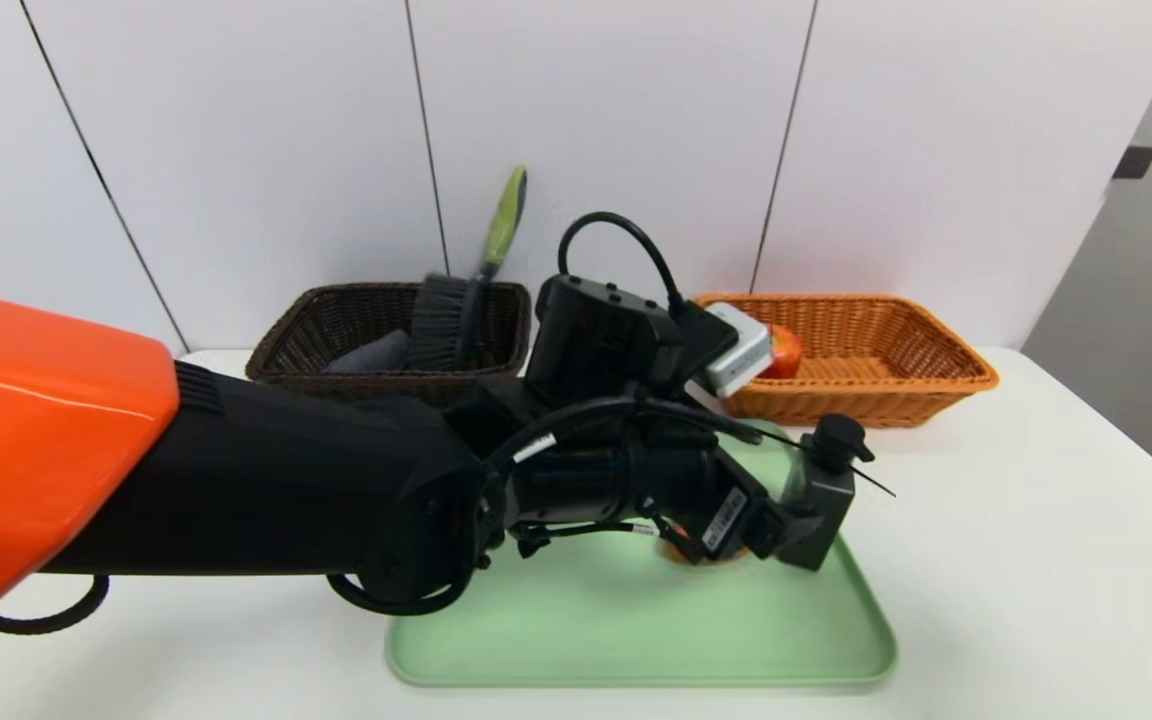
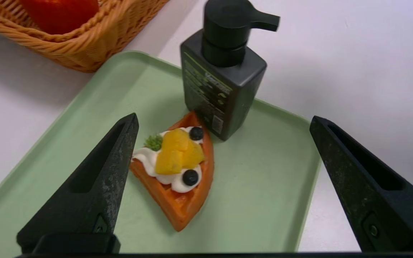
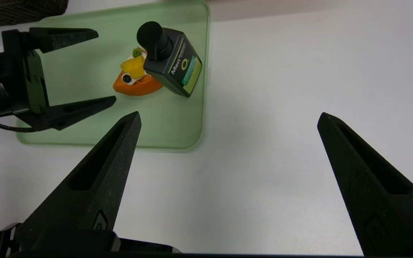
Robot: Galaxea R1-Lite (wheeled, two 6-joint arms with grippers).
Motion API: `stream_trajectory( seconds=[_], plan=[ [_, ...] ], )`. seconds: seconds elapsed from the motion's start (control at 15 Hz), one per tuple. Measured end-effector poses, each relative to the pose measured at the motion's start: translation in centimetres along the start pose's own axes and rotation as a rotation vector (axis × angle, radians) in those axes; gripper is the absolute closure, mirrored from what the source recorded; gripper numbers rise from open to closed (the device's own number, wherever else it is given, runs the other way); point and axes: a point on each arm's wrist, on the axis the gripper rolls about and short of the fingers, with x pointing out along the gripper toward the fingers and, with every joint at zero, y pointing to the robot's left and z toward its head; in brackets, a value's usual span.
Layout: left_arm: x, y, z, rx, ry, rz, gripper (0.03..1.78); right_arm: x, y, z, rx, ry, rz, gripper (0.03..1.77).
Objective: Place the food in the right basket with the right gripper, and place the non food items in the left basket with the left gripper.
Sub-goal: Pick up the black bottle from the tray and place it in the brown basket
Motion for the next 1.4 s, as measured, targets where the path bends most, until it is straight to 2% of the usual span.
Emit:
stream_trajectory(
  seconds=[0.33, 0.73, 1.4],
  plan=[
    [1.3, -1.6, -0.6, 0.005, 0.018, -0.041, 0.12, -0.2, -0.1, -0.3, 0.002, -0.003, -0.004, 0.10],
    [4.3, -2.8, -0.2, 0.041, -0.030, -0.072, 0.12, -0.3, -0.2, -0.6, 0.004, -0.003, -0.006, 0.10],
    [7.6, -2.1, -1.3, 0.059, -0.023, -0.047, 0.12, -0.8, -0.2, -0.8, 0.005, -0.017, -0.004, 0.10]
  ],
)
